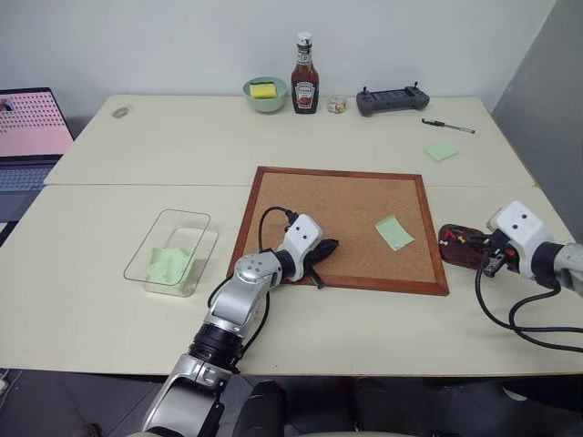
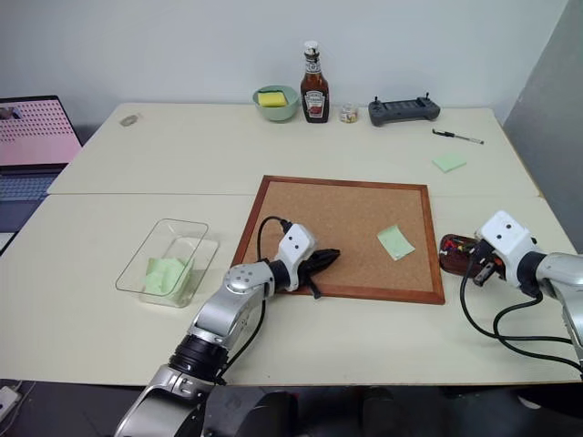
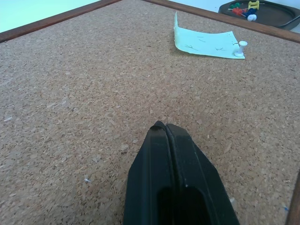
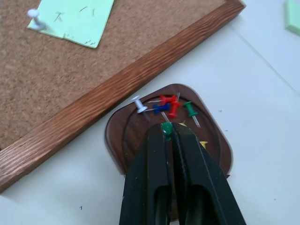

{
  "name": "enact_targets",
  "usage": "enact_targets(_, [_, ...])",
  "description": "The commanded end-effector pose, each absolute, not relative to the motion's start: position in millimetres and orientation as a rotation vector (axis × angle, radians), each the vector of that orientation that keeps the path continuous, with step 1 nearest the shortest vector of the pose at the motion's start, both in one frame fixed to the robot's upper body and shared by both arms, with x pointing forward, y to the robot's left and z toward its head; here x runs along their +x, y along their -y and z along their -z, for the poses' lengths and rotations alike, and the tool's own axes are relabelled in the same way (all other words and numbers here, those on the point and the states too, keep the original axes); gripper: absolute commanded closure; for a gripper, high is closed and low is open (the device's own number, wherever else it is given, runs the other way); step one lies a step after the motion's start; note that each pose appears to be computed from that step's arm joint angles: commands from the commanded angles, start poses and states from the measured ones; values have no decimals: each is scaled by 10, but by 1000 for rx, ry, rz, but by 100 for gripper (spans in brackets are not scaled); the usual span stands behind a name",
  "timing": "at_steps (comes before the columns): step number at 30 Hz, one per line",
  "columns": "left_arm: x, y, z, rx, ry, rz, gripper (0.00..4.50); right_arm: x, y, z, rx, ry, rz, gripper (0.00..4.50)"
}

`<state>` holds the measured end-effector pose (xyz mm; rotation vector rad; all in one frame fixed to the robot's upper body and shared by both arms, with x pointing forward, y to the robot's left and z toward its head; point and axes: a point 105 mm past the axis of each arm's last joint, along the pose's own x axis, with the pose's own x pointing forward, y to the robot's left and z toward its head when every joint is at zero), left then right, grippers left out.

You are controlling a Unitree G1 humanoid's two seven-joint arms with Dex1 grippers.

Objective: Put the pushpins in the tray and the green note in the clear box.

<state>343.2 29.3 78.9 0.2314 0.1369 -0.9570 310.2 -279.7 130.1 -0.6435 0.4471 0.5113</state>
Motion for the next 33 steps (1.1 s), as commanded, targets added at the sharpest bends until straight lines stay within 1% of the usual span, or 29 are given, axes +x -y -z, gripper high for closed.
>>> enact_targets(1, [3365, -273, -561, 243, -219, 969, 450, 3156, 2791, -1350, -695, -425, -507, 358])
enact_targets(3, [3368, -280, -562, 242, -219, 965, 450, 3173, 2800, -1348, -700, -424, -501, 327])
enact_targets(5, [3369, -291, -562, 242, -219, 962, 450, 3185, 2820, -1357, -709, -422, -491, 278])
enact_targets(6, [3368, -295, -562, 242, -219, 960, 450, 3197, 2833, -1374, -708, -415, -480, 263])
enact_targets(10, [3367, -301, -559, 242, -220, 959, 450, 3215, 2815, -1480, -658, -378, -471, 164])
enact_targets(15, [3366, -296, -560, 240, -220, 962, 450, 3160, 2589, -1585, -511, -326, -566, 164])
enact_targets(19, [3366, -287, -561, 239, -219, 964, 450, 3096, 2233, -1524, -413, -296, -682, 164])
enact_targets(24, [3365, -290, -563, 239, -219, 962, 450, 3081, 1914, -1419, -345, -276, -765, 164])
enact_targets(27, [3364, -292, -567, 240, -219, 959, 450, 3129, 1832, -1298, -353, -282, -788, 164])
enact_targets(33, [3357, -299, -568, 241, -221, 956, 450, 3248, 1747, -1202, -363, -279, -813, 164])
